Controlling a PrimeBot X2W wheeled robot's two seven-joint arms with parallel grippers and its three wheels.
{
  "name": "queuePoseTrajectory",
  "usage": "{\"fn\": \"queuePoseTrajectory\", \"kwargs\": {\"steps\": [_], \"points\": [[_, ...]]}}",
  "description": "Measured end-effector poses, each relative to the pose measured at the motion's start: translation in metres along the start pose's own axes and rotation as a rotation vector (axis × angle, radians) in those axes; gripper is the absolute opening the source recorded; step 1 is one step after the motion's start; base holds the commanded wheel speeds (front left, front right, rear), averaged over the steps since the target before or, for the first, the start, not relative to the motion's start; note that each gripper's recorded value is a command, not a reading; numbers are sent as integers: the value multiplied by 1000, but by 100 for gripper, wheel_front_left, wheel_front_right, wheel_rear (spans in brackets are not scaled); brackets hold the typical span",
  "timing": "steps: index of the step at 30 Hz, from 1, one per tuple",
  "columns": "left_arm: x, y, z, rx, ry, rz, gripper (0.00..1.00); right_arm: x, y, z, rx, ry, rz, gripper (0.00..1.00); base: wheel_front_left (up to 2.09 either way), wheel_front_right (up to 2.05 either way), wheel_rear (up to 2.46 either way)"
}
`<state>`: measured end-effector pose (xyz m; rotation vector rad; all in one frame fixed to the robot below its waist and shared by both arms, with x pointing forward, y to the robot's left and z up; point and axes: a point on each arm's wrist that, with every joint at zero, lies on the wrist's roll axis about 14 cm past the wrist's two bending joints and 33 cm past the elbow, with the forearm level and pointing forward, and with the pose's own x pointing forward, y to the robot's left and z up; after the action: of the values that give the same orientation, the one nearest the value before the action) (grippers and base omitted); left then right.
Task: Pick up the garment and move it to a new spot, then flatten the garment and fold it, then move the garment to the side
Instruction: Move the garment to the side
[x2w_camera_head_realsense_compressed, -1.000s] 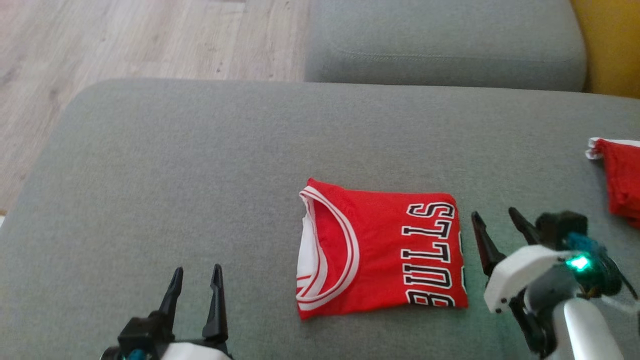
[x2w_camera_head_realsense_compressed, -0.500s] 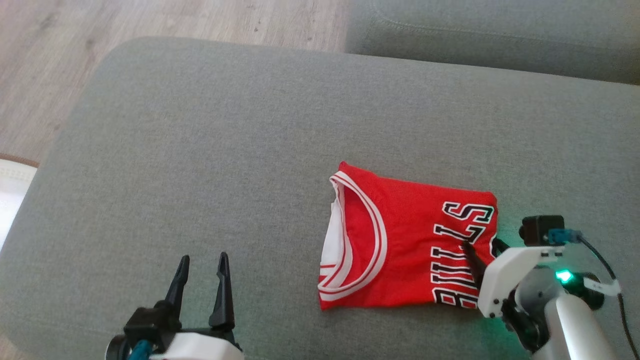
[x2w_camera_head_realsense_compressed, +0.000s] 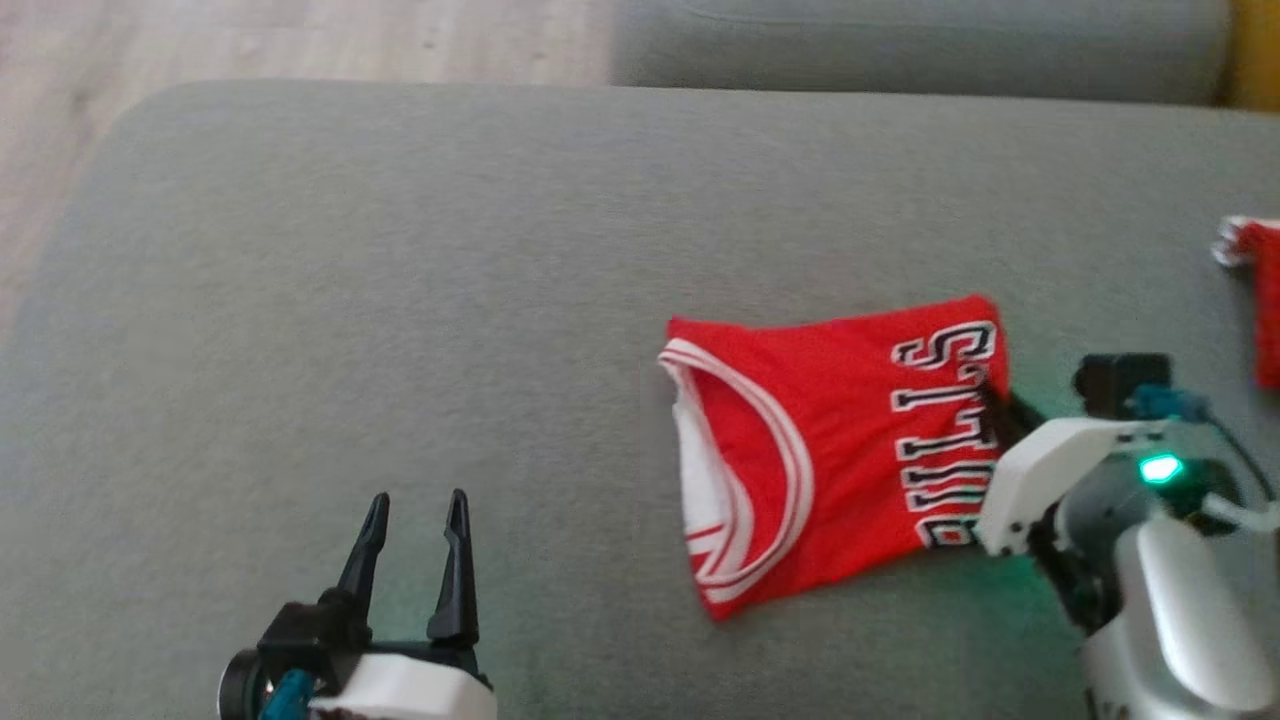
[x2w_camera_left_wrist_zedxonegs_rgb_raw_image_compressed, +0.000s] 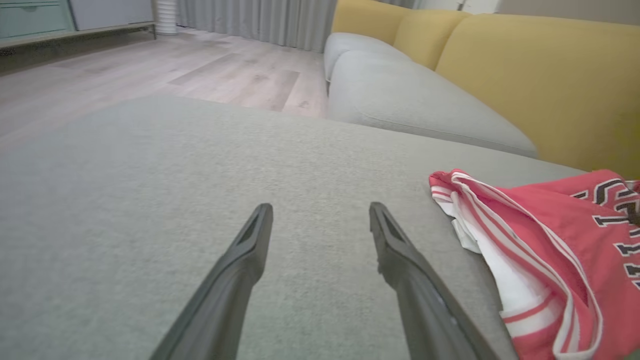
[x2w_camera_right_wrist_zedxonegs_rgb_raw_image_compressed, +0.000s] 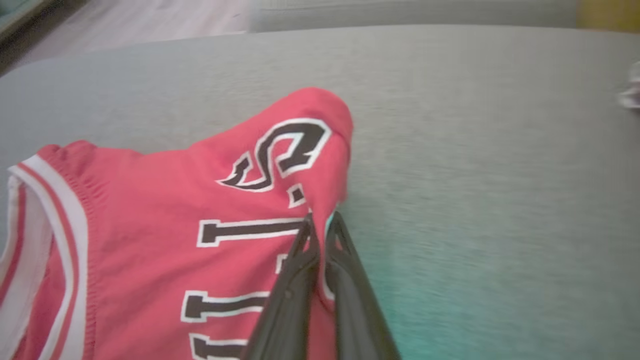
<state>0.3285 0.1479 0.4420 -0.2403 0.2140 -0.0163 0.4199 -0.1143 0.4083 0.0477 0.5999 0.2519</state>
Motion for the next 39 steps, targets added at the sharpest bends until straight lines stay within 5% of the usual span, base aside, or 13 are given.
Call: {"fn": "queuePoseTrajectory", "kwargs": {"steps": [11,21,26,39], "points": [[56,-83,4,18,0,-277,100,-59,-120,25,37,-109,-299,0,0,0,0],[90,-158,-19,30,73,-514,100,-98,-177,17,100,-137,-474,0,0,0,0],[97,-164,-35,31,116,-541,100,-95,-186,22,88,-135,-494,0,0,0,0],[95,-130,-18,49,68,-432,100,-67,-185,116,10,-237,-432,0,0,0,0]]}}
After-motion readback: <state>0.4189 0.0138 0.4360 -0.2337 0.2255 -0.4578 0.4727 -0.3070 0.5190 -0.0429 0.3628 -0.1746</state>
